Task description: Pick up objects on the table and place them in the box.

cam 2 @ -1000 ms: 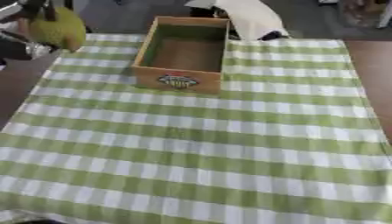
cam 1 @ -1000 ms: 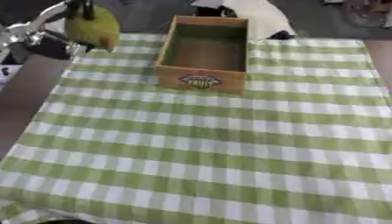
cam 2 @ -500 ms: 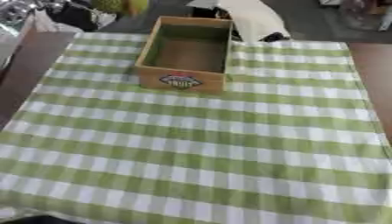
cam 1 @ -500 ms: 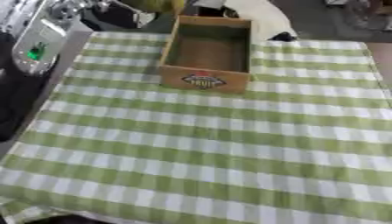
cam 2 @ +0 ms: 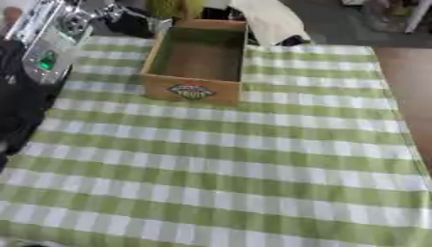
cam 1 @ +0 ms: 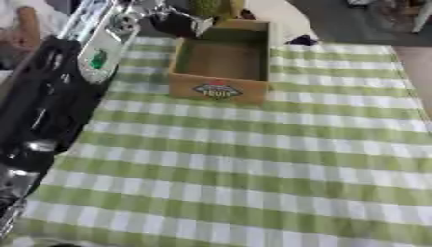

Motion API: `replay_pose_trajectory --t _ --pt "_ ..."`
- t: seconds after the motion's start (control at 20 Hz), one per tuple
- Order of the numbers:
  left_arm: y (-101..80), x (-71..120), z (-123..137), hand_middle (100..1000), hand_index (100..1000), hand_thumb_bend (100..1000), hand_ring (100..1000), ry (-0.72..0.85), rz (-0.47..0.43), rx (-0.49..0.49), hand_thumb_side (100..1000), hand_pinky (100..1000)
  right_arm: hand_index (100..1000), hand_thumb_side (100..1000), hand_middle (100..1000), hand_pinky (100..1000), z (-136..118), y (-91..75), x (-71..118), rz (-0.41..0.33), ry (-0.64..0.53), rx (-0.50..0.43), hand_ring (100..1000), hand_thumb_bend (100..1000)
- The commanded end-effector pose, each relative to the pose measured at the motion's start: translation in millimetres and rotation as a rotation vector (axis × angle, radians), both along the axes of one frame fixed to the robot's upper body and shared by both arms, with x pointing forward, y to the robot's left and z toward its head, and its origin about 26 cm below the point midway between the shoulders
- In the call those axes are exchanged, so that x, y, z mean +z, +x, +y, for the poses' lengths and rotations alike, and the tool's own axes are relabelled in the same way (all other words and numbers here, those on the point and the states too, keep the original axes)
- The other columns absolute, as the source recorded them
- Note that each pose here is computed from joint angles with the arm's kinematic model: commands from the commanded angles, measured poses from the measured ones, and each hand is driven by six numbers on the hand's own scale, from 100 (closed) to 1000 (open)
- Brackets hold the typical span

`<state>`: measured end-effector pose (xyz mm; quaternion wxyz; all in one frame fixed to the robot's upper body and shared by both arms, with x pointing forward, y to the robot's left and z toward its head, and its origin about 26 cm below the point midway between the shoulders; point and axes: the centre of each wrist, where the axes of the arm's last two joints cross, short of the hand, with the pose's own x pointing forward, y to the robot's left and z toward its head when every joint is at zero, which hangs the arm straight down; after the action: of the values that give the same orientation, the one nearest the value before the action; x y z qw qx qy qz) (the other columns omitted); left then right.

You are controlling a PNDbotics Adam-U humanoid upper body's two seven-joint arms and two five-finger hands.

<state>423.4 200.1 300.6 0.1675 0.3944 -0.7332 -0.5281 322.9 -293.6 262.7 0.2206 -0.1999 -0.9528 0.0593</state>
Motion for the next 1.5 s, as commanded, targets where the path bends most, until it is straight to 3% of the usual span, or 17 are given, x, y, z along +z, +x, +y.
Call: replay_pose_trajectory --t 0.05,0.2,0.5,0.6,0.7,0.75,0.8,0.85,0.9,0.95,1.15,1.3,1.35,1.5 --pt "8.5 4.3 -6 315 408 181 339 0.001 -0.024 0.017 100 122 838 619 642 935 1 -1.2 9.1 -0.034 0.002 0.012 800 100" --pt "20.0 -6.7 -10 327 420 160 349 0.001 -0.01 0.058 100 132 838 619 642 936 2 -0.9 10.3 -0.04 0.007 0.02 801 100" --pt "37.8 -30.0 -5 354 463 207 390 0.031 0.006 0.159 100 200 837 620 642 937 3 -1.1 10.6 -0.042 0.014 0.025 800 100" --pt "40.0 -34.3 -2 395 527 244 425 0.036 -0.001 0.179 100 280 837 620 642 937 3 -1.1 10.3 -0.041 0.015 0.025 800 100" --pt "42.0 -38.4 0 553 722 318 563 0.058 0.006 0.198 100 494 837 620 642 937 3 -1.2 10.3 -0.041 0.015 0.026 800 100" --pt "42.8 -40.3 1 758 900 454 761 0.084 0.019 0.207 100 694 837 620 642 937 3 -1.3 10.3 -0.041 0.015 0.026 800 100" --pt "43.2 -40.9 2 775 911 468 780 0.112 0.028 0.213 100 716 837 620 642 937 3 -1.4 10.3 -0.041 0.015 0.026 800 100" --pt "43.2 -40.4 3 857 967 574 873 0.132 0.031 0.218 191 846 837 620 642 937 3 -1.4 10.1 -0.04 0.015 0.026 800 100" --pt "42.9 -39.5 3 879 978 609 896 0.144 0.029 0.221 259 873 837 620 642 937 3 -1.4 9.8 -0.039 0.015 0.025 800 100" --pt "42.4 -38.3 4 902 986 662 916 0.148 0.022 0.222 387 891 837 620 642 937 3 -1.5 9.7 -0.038 0.015 0.025 800 100" --pt "39.6 -31.7 6 874 986 659 894 0.102 -0.043 0.204 517 865 835 621 641 936 3 -1.7 9.6 -0.038 0.014 0.025 799 100" --pt "36.9 -26.8 10 861 967 635 881 0.035 -0.079 0.195 495 844 835 621 641 937 3 -2.0 9.6 -0.038 0.015 0.021 799 100" --pt "35.2 -23.4 12 842 943 563 860 -0.008 -0.096 0.199 461 813 835 621 641 937 2 -2.1 9.4 -0.038 0.016 0.02 799 100" --pt "20.5 -2.1 19 811 910 410 818 -0.228 -0.176 0.167 485 754 835 621 641 937 1 -2.6 9.3 -0.037 0.016 0.013 799 100"
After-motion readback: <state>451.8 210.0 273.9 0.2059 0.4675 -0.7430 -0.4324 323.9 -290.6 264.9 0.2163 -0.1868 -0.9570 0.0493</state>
